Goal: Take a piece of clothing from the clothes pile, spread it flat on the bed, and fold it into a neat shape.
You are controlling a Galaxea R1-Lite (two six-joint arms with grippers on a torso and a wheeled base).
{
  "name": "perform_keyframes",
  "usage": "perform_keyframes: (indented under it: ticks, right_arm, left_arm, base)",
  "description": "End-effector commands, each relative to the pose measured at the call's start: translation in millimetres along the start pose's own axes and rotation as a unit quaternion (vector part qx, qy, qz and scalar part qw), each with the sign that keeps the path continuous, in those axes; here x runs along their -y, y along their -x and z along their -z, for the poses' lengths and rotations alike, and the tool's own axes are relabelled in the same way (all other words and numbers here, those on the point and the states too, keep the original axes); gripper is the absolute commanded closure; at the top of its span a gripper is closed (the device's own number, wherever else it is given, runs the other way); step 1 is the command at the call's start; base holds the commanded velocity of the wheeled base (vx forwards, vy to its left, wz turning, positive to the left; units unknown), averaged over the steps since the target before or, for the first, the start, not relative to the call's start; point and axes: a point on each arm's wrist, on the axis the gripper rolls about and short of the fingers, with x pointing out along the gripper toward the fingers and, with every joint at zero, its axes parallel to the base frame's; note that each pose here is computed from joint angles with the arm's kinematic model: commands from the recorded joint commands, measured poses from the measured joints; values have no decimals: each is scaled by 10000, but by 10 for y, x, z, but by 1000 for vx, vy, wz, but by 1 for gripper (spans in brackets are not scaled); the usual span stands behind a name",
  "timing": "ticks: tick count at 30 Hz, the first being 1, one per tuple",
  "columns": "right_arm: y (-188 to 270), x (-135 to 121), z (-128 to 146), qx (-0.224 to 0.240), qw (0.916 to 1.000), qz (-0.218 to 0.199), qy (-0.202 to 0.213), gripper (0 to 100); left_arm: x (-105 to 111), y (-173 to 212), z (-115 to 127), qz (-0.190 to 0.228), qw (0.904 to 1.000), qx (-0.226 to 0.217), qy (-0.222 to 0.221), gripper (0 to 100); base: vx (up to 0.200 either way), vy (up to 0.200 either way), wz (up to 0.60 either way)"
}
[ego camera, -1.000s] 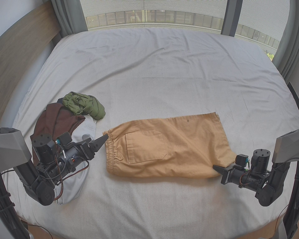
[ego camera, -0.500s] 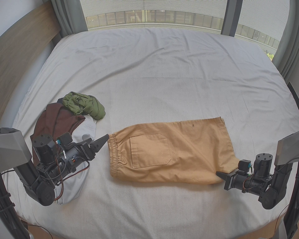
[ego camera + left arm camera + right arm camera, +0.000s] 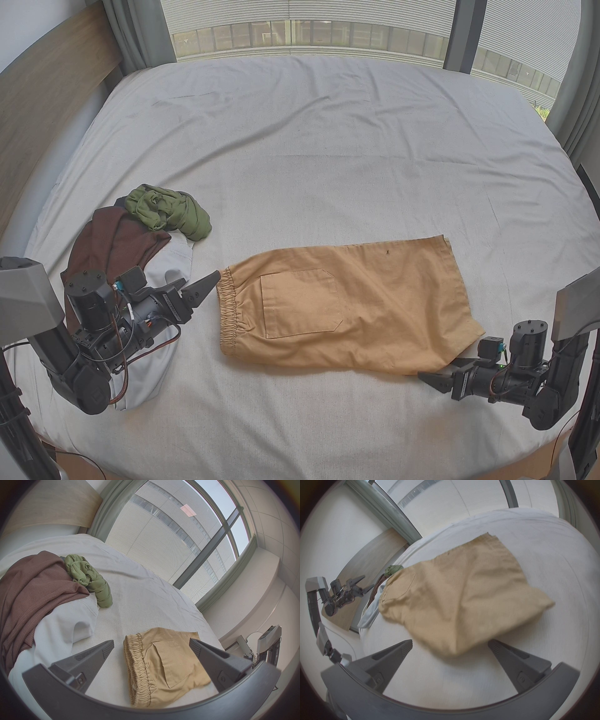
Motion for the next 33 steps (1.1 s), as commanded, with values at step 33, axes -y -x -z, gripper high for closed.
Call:
perform_keyframes:
  ticks: [33]
  right_arm:
    - [-164, -582, -387, 692, 9815, -1697, 549, 0]
  left_arm:
    - [-148, -220, 815, -264, 9883, -1327, 703, 0]
  base:
    - [0, 0, 0]
